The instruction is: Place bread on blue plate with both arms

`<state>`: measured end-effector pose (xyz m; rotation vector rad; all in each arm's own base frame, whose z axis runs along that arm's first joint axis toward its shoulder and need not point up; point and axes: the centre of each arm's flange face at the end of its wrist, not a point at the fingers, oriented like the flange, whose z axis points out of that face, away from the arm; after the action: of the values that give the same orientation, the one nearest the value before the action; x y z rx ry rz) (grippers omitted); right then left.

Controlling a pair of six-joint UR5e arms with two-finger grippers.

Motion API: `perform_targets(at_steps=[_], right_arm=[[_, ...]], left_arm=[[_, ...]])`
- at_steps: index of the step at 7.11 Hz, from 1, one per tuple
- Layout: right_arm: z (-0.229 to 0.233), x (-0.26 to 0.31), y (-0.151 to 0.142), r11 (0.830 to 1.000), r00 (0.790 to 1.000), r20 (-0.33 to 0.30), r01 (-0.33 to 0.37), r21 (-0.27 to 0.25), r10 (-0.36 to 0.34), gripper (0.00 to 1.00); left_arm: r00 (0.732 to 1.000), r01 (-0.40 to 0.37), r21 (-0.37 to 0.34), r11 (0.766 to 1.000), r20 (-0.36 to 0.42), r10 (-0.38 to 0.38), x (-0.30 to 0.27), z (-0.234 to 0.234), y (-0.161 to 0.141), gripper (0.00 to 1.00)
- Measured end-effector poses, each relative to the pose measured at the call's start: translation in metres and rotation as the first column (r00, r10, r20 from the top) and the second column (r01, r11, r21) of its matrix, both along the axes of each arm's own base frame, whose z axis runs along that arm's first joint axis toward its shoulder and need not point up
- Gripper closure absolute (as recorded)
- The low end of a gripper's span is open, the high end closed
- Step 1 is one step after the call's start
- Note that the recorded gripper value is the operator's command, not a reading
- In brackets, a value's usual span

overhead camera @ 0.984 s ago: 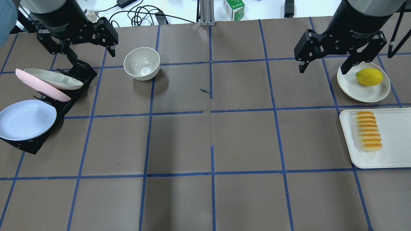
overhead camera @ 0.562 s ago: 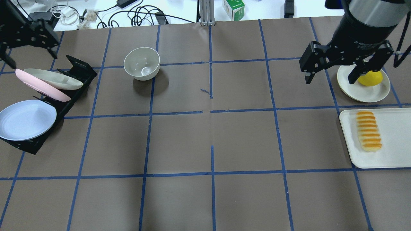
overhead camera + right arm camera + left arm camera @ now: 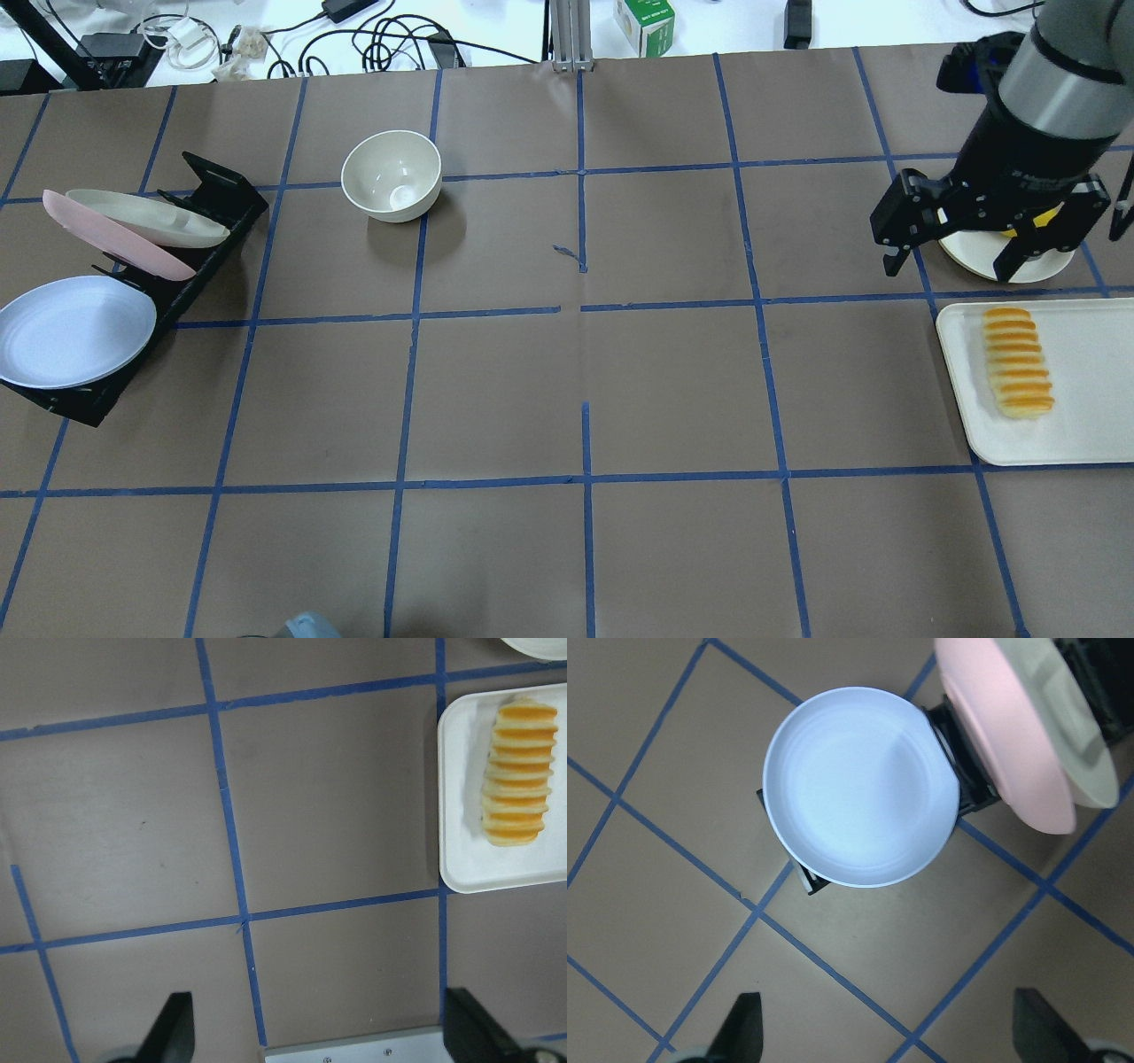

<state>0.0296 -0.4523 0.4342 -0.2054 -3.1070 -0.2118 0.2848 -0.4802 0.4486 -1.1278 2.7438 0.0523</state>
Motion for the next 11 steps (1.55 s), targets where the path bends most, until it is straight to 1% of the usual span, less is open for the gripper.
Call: perform_targets(at_steps=[1, 2, 3, 4, 5, 6, 7, 9, 10, 11], right_arm=[[-0.056, -0.045, 0.007, 1.0, 1.0, 0.007, -0.002, -0.01, 0.002, 0.0], [-0.113, -0.104, 0.028, 1.0, 1.0, 0.019, -0.015, -0.027, 0.016, 0.0], [-0.152, -0.153, 0.05, 0.999, 0.999, 0.028, -0.028, -0.044, 0.029, 0.0], [-0.183, -0.186, 0.056, 0.997, 0.998, 0.032, -0.051, -0.054, 0.053, 0.0], [-0.208, -0.208, 0.048, 0.995, 0.997, 0.022, -0.073, -0.066, 0.075, 0.0], [-0.229, -0.226, 0.037, 0.992, 0.995, -0.006, -0.1, -0.079, 0.099, 0.0], [-0.242, -0.236, 0.029, 0.989, 0.993, -0.026, -0.12, -0.088, 0.118, 0.0], [-0.247, -0.238, 0.021, 0.985, 0.992, -0.02, -0.127, -0.114, 0.126, 0.0], [-0.244, -0.236, 0.018, 0.982, 0.991, -0.014, -0.131, -0.134, 0.13, 0.0], [-0.238, -0.232, 0.013, 0.979, 0.99, -0.013, -0.141, -0.146, 0.14, 0.0]], left_arm=[[0.999, -0.041, 0.005, 0.999, -0.005, 0.041, 0.029, -0.038, 0.004, 0.0], [0.997, -0.071, 0.015, 0.997, -0.016, 0.071, 0.048, -0.079, 0.01, 0.06], [0.995, -0.101, 0.018, 0.995, -0.02, 0.102, 0.061, -0.115, 0.019, 0.06], [0.992, -0.125, 0.011, 0.992, -0.015, 0.125, 0.068, -0.139, 0.026, 0.08], [0.99, -0.137, 0.013, 0.99, -0.018, 0.137, 0.071, -0.155, 0.03, 0.13], [0.99, -0.142, 0.017, 0.99, -0.022, 0.143, 0.073, -0.164, 0.031, 0.27], [0.989, -0.145, 0.02, 0.989, -0.025, 0.145, 0.074, -0.17, 0.031, 0.29], [0.988, -0.149, 0.016, 0.989, -0.036, 0.149, 0.077, -0.18, 0.029, 0.43], [0.986, -0.157, 0.006, 0.988, -0.054, 0.157, 0.081, -0.186, 0.029, 0.61], [0.984, -0.166, 0.0, 0.986, -0.065, 0.166, 0.087, -0.19, 0.03, 0.85]])
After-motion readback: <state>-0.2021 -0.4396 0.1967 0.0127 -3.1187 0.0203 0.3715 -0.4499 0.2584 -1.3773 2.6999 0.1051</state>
